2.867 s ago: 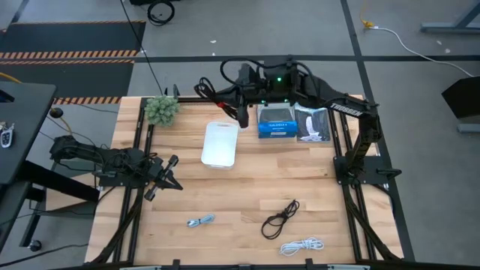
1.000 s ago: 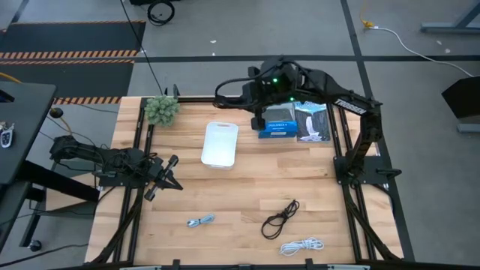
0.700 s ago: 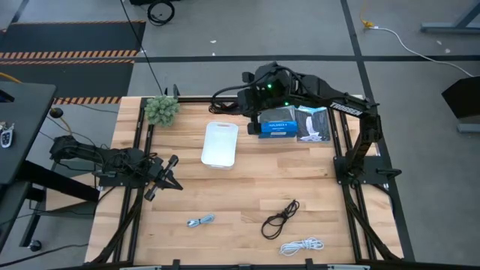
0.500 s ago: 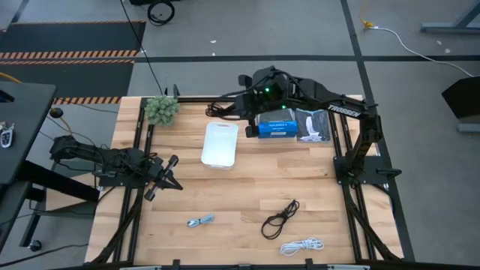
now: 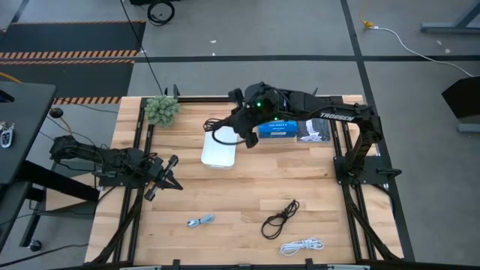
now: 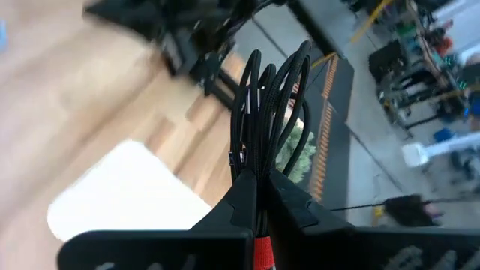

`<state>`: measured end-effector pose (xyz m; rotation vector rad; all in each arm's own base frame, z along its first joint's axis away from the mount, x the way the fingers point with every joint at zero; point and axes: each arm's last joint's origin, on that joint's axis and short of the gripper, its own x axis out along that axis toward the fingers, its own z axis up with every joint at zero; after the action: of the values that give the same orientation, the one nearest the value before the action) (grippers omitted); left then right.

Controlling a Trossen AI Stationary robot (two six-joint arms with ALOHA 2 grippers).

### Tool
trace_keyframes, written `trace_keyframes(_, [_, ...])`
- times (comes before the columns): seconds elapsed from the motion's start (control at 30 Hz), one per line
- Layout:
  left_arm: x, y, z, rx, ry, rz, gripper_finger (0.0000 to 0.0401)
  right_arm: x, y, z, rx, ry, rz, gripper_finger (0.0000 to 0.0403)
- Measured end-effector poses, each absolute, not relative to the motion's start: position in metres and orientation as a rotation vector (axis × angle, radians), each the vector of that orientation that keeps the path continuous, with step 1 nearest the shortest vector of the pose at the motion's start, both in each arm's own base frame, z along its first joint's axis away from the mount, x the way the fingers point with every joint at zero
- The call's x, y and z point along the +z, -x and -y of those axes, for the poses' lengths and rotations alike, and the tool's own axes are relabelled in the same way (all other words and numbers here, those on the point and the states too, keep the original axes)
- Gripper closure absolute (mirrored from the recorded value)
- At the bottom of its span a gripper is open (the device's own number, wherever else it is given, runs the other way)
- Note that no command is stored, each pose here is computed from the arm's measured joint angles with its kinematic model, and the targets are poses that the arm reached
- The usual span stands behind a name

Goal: Pick and place USB-C Cables
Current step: Put the top black charger cable into the white bin

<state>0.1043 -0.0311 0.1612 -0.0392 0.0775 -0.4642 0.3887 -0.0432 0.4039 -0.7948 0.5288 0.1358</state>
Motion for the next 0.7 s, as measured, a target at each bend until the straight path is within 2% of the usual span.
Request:
trace_keyframes(0.47, [0.161, -0.104, 0.031, -0.464, 0.04, -0.078, 0.039, 0.362, -0.394, 0.037, 0.297, 1.156, -0.609, 0.0384])
trace_keyframes(0.7, [0.161, -0.104, 0.031, -0.464, 0.04, -0.078, 0.039, 0.346, -0.394, 0.037, 0.362, 1.253, -0.634, 0.0384])
